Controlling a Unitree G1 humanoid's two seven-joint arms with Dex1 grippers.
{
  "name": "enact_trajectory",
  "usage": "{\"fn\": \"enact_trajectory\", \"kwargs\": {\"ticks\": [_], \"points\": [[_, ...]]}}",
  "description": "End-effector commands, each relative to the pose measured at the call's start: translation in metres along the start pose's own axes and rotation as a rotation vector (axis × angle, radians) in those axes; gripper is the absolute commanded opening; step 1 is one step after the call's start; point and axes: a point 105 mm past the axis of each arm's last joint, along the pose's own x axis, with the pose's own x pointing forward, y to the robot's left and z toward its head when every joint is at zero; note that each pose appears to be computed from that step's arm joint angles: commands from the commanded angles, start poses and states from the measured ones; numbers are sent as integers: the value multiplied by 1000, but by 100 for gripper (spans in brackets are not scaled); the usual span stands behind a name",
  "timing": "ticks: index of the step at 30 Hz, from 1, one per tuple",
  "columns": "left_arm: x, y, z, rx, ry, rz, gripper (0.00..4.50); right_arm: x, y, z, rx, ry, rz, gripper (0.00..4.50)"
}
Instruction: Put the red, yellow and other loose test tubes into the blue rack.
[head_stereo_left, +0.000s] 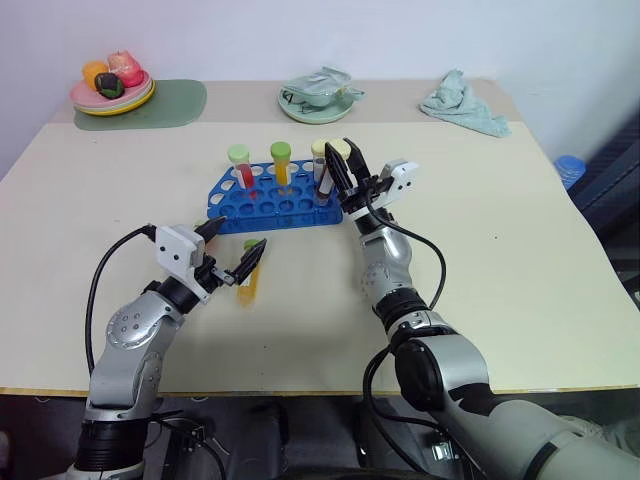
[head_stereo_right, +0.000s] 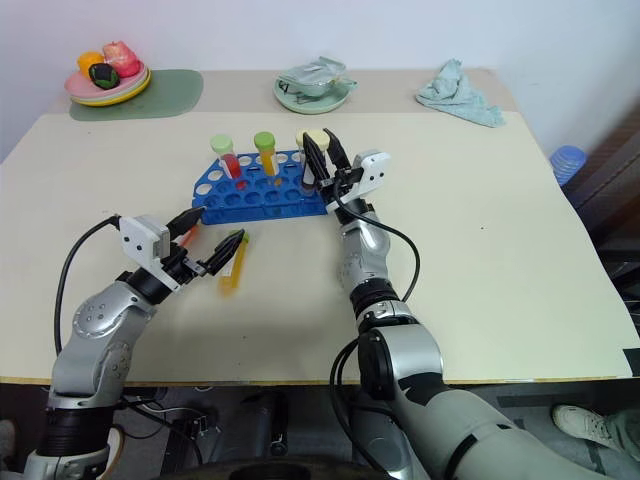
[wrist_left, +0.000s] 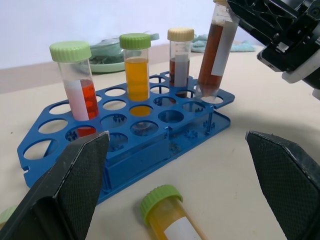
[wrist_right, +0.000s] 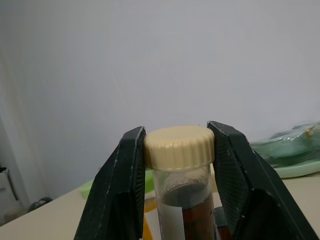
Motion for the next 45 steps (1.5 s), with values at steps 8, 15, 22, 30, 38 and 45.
{"fn": "enact_trajectory", "kwargs": {"ticks": [8,15,22,30,38,45], "points": [[3,-5,12,11,-51,-39,450,-5,-4,4,-61,7,19,149],[3,-6,10,7,-51,-45,450,-12,-1,1,-61,13,32,149],[3,-6,9,4,-50,-51,450,-18,1,-2,-60,24,33,149],[4,-5,8,6,-48,-54,450,-15,10,-7,-55,35,57,149],[3,-4,8,9,-48,-51,450,-8,17,-10,-45,48,84,149],[1,-5,8,10,-48,-45,450,-5,13,-10,-48,60,85,149]]}}
